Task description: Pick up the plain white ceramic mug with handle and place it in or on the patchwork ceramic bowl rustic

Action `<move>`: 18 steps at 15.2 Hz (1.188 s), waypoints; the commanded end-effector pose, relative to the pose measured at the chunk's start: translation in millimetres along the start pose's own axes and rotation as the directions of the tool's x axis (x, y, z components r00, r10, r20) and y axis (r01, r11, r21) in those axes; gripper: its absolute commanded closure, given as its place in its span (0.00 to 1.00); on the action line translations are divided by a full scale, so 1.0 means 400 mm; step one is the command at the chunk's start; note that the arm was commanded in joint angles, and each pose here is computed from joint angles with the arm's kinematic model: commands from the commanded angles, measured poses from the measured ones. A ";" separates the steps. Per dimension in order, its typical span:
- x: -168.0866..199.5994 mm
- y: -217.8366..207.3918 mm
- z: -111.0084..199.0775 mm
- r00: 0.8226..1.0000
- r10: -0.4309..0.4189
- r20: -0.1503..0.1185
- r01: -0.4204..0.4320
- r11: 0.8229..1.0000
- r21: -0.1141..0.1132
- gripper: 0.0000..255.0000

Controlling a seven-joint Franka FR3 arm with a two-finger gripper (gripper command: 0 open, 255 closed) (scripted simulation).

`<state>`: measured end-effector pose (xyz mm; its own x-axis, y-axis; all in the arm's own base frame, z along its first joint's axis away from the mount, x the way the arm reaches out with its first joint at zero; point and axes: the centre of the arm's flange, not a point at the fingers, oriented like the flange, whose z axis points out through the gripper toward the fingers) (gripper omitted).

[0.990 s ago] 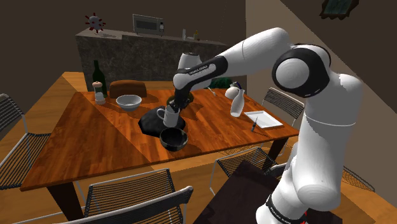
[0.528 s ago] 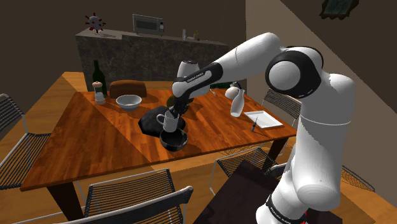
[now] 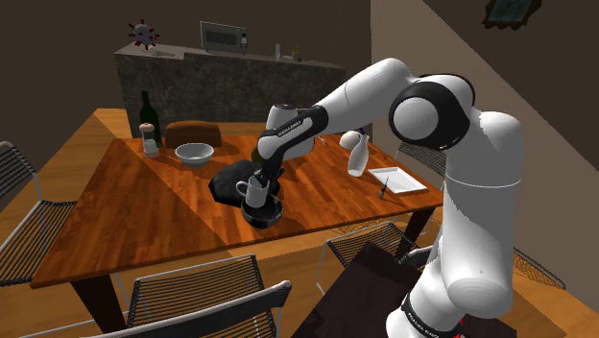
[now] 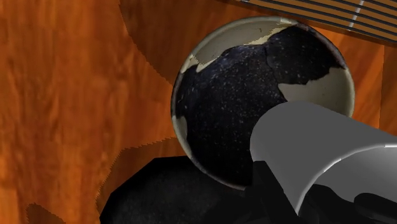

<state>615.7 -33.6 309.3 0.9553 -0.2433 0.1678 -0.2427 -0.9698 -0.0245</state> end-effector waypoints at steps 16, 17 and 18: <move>-0.002 0.004 -0.117 1.000 0.000 -0.001 0.000 1.000 0.000 0.00; -0.002 0.004 -0.117 1.000 0.000 -0.001 0.000 1.000 0.000 0.00; -0.002 0.004 -0.117 1.000 0.000 -0.001 0.000 1.000 0.000 0.00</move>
<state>608.0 -34.2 353.2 0.9550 -0.2435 0.1693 -0.2428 -0.9697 -0.0250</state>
